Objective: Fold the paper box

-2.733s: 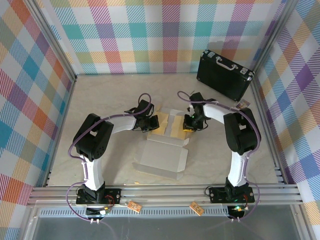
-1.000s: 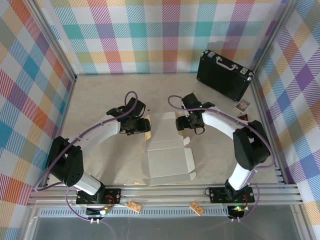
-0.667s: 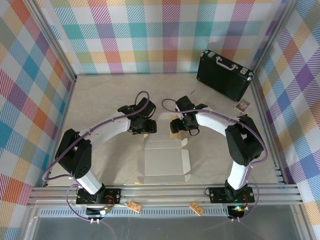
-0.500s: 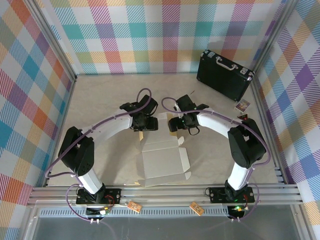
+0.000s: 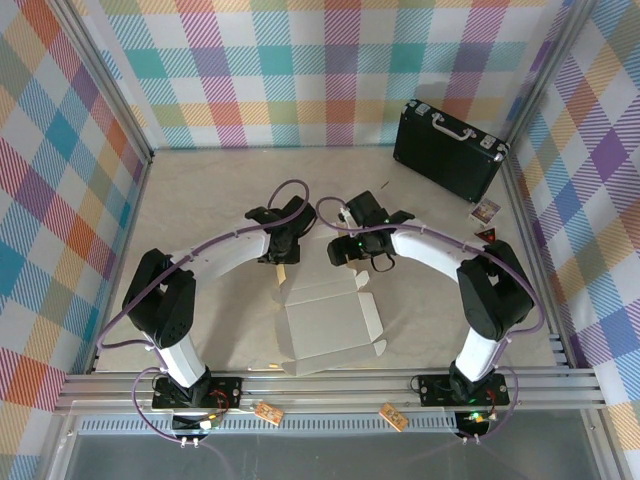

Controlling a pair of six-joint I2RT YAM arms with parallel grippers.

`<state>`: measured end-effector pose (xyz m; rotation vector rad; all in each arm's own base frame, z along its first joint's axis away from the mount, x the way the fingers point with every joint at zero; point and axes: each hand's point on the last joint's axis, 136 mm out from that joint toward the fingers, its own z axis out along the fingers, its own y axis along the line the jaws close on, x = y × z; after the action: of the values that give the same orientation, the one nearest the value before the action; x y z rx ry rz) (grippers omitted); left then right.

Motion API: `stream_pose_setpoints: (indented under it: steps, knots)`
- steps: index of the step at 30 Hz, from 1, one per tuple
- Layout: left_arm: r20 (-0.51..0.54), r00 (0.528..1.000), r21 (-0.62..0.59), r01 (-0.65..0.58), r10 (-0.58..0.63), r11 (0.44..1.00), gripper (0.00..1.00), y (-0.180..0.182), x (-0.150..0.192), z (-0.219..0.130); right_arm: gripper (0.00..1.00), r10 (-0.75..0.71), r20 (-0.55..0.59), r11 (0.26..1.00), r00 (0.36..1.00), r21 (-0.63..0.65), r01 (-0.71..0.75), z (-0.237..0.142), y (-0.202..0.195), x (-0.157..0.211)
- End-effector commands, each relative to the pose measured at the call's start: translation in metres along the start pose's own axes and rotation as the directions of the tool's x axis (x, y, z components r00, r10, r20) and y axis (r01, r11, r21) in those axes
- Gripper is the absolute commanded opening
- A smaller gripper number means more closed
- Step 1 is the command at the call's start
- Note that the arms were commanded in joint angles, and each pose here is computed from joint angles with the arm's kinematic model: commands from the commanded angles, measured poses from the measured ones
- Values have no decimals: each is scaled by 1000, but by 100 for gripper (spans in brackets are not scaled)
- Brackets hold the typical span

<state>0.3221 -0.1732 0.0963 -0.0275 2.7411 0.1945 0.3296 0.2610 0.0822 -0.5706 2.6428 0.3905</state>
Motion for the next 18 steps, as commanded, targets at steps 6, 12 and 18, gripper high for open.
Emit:
stream_pose_setpoints:
  steps: [6,12,18]
  knots:
    - [-30,999,-89,26,-29,996,27,40,22,8,81,7,-59,967,998,254,8,8,-45,6]
    - [-27,998,-55,59,-60,997,24,52,34,1,78,62,-87,963,994,269,-36,11,-61,12]
    - [-63,994,-65,90,-94,994,22,65,54,14,77,140,-112,951,984,290,-102,14,-84,21]
